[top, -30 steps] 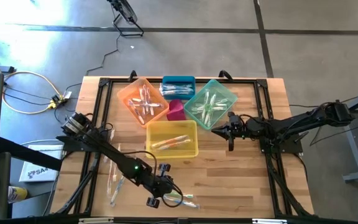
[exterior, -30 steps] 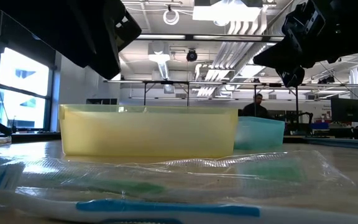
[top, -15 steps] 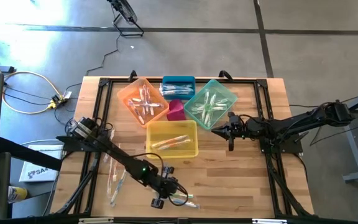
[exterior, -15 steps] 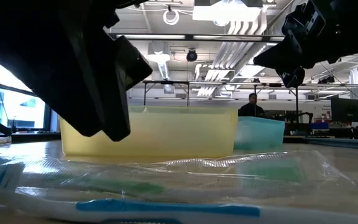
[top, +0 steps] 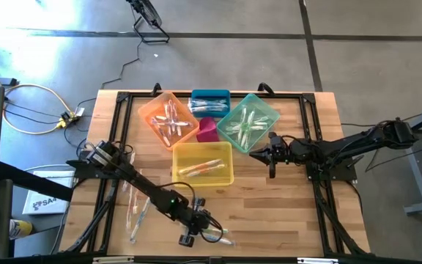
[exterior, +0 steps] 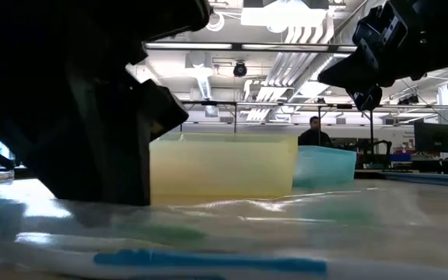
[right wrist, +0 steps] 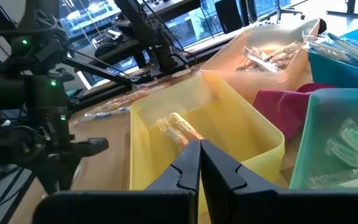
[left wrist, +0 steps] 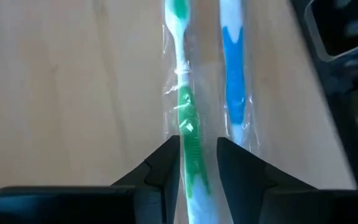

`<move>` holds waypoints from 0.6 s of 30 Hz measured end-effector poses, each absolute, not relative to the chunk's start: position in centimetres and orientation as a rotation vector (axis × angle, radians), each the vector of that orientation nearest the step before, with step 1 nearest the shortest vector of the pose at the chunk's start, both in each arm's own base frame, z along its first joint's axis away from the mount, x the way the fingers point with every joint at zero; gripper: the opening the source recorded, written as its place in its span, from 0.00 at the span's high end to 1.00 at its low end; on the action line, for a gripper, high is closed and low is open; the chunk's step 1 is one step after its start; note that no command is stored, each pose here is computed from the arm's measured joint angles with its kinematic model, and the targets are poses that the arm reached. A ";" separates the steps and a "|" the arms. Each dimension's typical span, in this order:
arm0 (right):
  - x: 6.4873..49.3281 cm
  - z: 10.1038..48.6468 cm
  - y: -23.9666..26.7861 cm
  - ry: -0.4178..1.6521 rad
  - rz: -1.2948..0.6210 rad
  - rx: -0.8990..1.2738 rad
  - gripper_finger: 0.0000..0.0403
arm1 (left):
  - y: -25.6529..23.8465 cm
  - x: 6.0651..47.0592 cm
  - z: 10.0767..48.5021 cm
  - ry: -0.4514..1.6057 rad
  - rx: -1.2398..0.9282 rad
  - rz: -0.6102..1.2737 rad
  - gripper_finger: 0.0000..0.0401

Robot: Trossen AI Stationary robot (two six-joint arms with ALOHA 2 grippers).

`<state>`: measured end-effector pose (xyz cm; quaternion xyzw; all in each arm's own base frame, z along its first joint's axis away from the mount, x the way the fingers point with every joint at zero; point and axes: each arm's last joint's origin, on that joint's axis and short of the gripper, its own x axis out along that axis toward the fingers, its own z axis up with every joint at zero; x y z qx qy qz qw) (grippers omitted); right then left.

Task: Pick & Place Toothbrushes
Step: Put the green toothbrush into the green bin

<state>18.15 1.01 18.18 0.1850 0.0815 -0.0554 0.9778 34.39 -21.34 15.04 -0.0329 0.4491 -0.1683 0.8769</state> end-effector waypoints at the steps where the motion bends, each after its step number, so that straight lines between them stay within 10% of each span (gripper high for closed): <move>1: 18.1 18.2 1.0 0.167 -0.113 0.372 0.99 | -21.4 34.5 14.9 0.928 -0.074 -0.356 0.74; 18: 18.1 18.2 1.4 0.171 -0.093 0.371 0.99 | -20.3 35.1 14.6 0.922 -0.009 -0.306 0.74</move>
